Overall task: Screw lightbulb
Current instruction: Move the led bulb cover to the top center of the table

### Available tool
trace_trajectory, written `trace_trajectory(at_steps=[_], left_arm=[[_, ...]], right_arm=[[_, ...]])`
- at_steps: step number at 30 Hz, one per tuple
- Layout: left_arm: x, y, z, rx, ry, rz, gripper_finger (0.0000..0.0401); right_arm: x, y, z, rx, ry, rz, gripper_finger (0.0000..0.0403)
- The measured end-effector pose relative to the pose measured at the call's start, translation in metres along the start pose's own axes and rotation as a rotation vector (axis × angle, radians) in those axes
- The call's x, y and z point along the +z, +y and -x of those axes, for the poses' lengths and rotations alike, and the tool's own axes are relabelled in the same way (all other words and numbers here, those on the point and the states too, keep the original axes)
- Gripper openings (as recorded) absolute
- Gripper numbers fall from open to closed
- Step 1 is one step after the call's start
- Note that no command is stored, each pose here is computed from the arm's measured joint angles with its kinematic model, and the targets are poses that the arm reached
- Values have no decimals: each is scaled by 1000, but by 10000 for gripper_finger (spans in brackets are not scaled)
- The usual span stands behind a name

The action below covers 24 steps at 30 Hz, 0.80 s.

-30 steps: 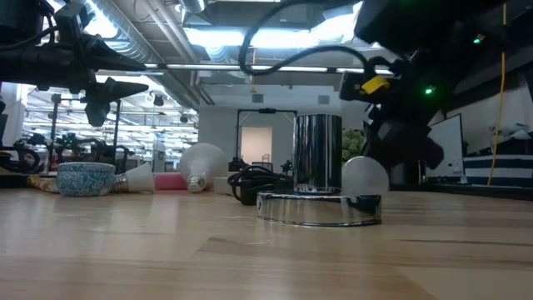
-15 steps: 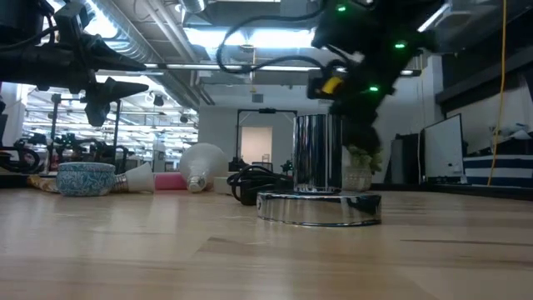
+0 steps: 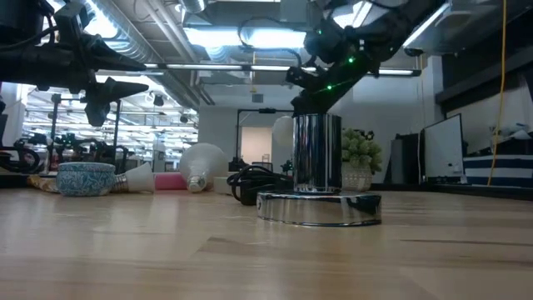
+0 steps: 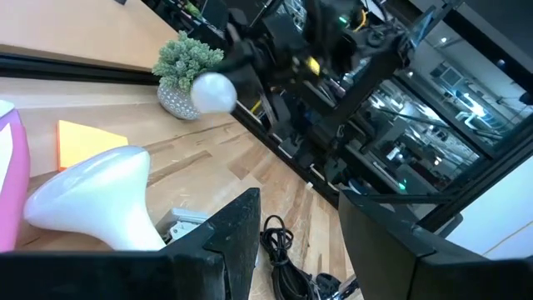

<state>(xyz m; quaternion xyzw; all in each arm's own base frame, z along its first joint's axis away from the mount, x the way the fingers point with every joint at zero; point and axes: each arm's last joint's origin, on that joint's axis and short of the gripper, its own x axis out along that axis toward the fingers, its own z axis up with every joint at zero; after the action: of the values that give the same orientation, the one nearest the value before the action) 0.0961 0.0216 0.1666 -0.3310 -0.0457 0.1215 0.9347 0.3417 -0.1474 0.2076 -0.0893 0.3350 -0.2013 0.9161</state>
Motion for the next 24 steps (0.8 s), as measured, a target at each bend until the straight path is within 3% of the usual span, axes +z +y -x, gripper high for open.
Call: trace_trajectory(at_steps=[8,17,24], left_arm=[[0,0,0,6,-6,-7,155],[0,0,0,8,-8,-7,155],[0,0,0,8,-8,-7,155]], right_arm=[[-25,-32,-19,-13,68,-128,11],[-52,-23,-49,46,158,-162,16],[-55,-22,-53,51,170,-182,49]])
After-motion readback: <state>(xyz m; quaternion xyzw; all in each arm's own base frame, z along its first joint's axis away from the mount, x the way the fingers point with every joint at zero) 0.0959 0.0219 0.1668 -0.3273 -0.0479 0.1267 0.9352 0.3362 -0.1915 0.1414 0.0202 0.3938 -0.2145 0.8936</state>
